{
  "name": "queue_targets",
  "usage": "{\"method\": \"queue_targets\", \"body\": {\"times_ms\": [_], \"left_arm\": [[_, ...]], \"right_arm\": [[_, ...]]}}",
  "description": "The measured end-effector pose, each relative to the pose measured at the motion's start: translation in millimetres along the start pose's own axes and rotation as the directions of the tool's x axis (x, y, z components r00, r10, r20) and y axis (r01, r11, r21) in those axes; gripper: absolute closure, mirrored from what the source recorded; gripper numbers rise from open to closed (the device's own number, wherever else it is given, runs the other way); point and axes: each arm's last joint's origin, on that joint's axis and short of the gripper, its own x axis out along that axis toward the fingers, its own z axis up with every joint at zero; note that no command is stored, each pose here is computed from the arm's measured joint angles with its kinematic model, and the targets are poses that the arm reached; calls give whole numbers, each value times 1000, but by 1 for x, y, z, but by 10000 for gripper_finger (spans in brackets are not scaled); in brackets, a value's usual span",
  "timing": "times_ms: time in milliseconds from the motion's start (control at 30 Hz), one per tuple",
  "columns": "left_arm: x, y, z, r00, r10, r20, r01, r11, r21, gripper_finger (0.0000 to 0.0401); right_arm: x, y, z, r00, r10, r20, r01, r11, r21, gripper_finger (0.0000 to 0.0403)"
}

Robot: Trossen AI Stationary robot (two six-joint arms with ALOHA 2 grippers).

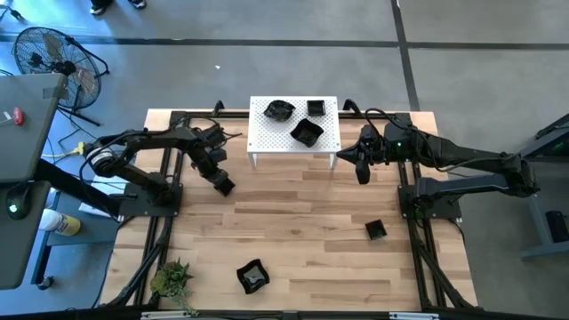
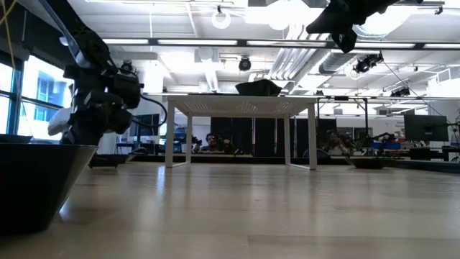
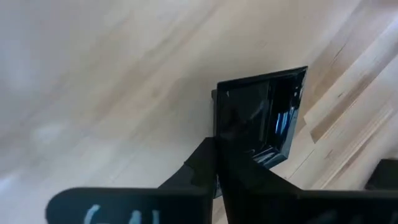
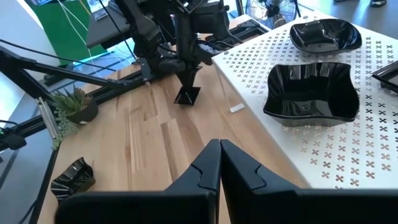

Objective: Pick & Place Mini shaped plates
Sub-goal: Stack the square plate on top of the stacked square plate on the shelf

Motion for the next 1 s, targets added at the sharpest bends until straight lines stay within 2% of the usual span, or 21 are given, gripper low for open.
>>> {"method": "queue_targets", "body": {"times_ms": [267, 433, 567, 633, 700, 867, 933, 1000], "left_arm": [[-10, -11, -9, 997, -83, -2, 83, 992, -97, 397], [-21, -40, -24, 993, -114, 43, 118, 985, -129, 399], [-32, -70, -38, 975, -152, 163, 183, 963, -199, 400], [-39, -84, -44, 949, -170, 266, 237, 940, -244, 400], [-46, -99, -48, 899, -192, 394, 317, 905, -282, 400], [-52, -131, -53, 719, -198, 667, 495, 819, -290, 401], [-54, -140, -52, 678, -166, 716, 509, 808, -295, 401], [-54, -152, -46, 666, -127, 735, 489, 819, -301, 401]], "right_arm": [[0, 1, 0, 999, 34, -11, -34, 999, 32, 399], [0, 8, -3, 997, 70, -25, -67, 993, 102, 400], [1, 18, -6, 999, 42, -14, -39, 983, 180, 393], [2, 24, -7, 1000, 30, 6, -30, 972, 232, 390], [5, 31, -6, 999, 31, 37, -40, 960, 278, 386], [30, 47, -2, 994, 36, 100, -70, 929, 363, 377], [45, 50, 0, 996, 29, 82, -59, 920, 388, 372], [60, 53, 1, 998, 21, 53, -41, 915, 401, 365]]}}
